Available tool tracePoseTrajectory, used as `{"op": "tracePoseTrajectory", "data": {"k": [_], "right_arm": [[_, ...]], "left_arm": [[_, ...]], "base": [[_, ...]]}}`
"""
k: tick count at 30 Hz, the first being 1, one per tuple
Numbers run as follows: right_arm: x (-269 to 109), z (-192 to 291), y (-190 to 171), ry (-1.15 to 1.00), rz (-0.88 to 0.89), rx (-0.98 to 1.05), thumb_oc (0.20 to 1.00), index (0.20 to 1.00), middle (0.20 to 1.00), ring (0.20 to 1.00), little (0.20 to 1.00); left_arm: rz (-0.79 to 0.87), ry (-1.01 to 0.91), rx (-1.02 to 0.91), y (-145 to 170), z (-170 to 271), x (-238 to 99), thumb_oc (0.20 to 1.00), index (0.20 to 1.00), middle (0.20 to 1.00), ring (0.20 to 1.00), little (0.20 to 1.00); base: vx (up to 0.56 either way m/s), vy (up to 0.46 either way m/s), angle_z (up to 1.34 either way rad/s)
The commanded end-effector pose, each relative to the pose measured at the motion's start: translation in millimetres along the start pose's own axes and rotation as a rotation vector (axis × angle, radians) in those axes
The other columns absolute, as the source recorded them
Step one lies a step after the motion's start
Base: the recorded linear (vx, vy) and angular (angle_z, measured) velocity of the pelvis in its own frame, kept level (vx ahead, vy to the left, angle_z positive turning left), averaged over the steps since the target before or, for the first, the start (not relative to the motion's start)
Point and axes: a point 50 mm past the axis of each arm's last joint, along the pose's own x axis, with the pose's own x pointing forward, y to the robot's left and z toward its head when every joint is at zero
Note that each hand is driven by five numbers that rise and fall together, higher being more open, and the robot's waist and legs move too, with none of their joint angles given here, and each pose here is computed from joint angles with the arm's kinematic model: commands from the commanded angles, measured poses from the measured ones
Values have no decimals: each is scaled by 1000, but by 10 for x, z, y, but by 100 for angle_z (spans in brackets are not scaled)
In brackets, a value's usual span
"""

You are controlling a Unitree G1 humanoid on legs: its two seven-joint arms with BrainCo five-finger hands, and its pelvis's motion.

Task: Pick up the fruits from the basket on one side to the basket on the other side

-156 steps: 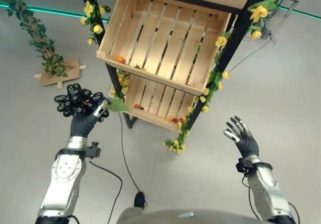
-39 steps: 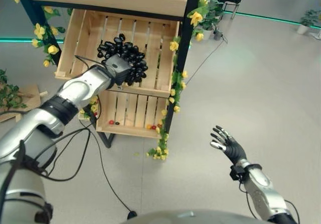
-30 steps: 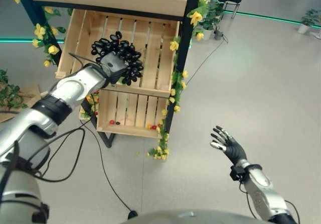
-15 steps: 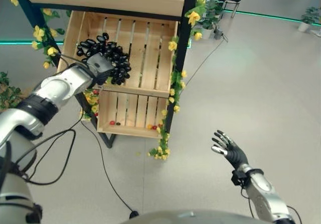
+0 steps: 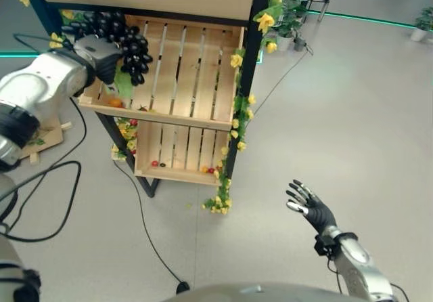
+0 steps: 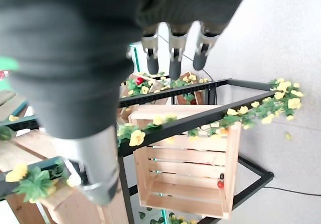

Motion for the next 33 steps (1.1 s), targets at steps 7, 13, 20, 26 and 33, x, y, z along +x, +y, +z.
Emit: {"op": "tracePoseTrajectory", "data": {"k": [7, 13, 20, 26, 33], "right_arm": [[46, 430, -97, -164, 11, -62, 1000, 1000, 1000, 1000, 1000], [26, 392, -112, -154, 2, -56, 1000, 1000, 1000, 1000, 1000], [18, 389, -109, -155, 6, -58, 1000, 1000, 1000, 1000, 1000], [7, 384, -118, -151, 5, -61, 1000, 1000, 1000, 1000, 1000], [-3, 376, -133, -160, -12, -37, 1000, 1000, 1000, 1000, 1000]], "left_arm": [[-27, 102, -3, -25, -117, 52, 1000, 1000, 1000, 1000, 1000], [-50, 65, 21, -68, -85, 22, 1000, 1000, 1000, 1000, 1000], [-80, -9, 13, -223, 88, 34, 1000, 1000, 1000, 1000, 1000], [-83, -23, 14, -237, 109, 31, 1000, 1000, 1000, 1000, 1000], [171, -40, -208, 199, 24, -61, 1000, 1000, 1000, 1000, 1000]], "base": [[0, 1, -5], [0, 0, 0], [0, 0, 0], [0, 0, 0], [0, 0, 0]]}}
